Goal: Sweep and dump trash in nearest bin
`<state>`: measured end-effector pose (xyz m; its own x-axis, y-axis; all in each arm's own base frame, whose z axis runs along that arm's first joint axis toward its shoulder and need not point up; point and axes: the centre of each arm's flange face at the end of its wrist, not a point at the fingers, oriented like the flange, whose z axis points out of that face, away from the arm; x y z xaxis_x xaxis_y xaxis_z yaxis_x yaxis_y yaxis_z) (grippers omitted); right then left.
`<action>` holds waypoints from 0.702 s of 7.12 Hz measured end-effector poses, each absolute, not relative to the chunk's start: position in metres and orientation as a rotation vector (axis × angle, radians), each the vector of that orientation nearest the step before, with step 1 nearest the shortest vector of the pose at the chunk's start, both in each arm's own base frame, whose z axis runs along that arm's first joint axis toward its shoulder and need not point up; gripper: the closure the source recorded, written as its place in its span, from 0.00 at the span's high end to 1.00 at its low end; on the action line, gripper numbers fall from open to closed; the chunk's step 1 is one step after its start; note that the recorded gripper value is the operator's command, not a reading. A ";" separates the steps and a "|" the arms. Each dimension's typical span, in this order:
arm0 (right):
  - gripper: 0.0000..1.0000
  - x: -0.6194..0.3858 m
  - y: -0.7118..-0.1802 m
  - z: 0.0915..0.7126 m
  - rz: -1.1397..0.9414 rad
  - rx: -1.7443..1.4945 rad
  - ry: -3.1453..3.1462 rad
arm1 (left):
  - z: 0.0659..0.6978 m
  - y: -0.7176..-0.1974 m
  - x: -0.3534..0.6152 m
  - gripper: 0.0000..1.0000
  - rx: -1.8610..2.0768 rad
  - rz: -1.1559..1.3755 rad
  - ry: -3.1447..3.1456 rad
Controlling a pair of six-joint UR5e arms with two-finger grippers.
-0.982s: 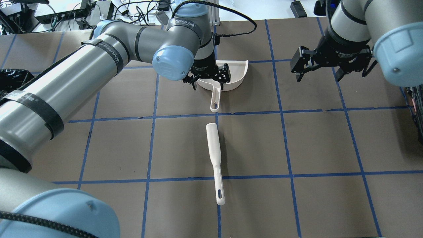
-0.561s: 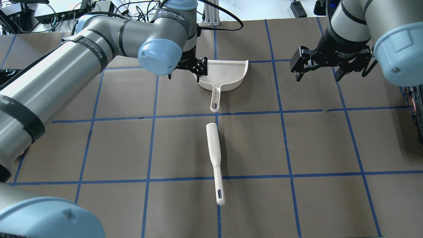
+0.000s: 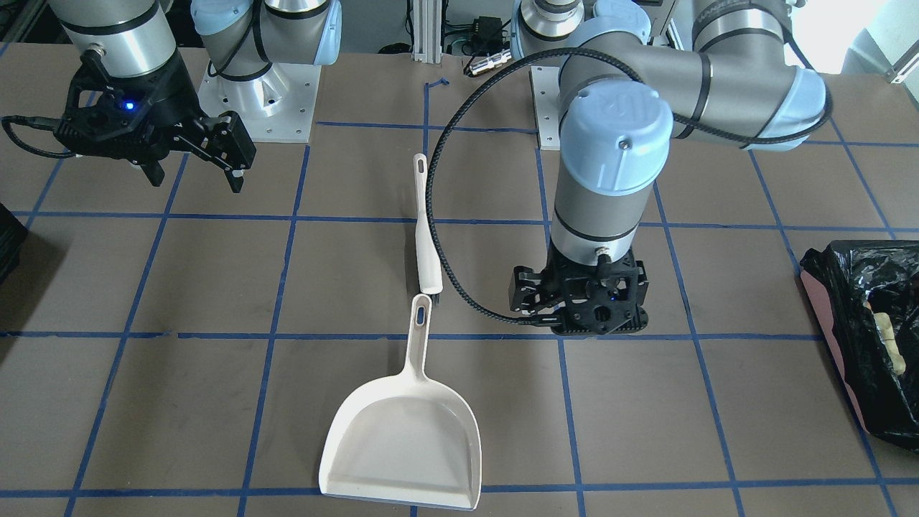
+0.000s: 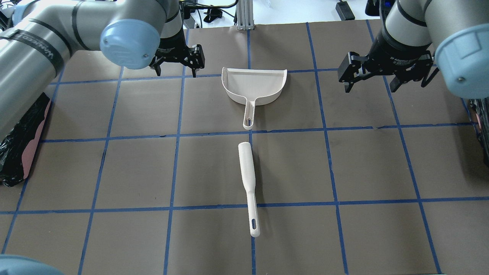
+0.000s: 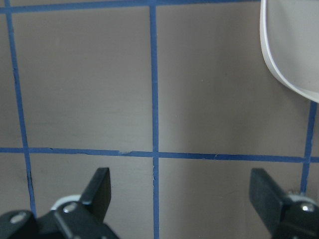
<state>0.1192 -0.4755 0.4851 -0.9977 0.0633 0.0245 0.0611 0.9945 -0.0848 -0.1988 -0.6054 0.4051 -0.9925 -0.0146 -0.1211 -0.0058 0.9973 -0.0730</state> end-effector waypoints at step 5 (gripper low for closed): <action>1.00 0.123 -0.479 0.515 0.228 -0.092 -3.113 | 0.479 -0.558 -0.148 1.00 -0.144 -0.172 3.072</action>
<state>0.1229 -0.4787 0.5153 -0.9981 0.0604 0.0149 0.0576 0.9876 -0.1459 -0.1477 -0.5585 0.4786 -0.9938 -0.0965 -0.0556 -0.0896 0.9894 -0.1141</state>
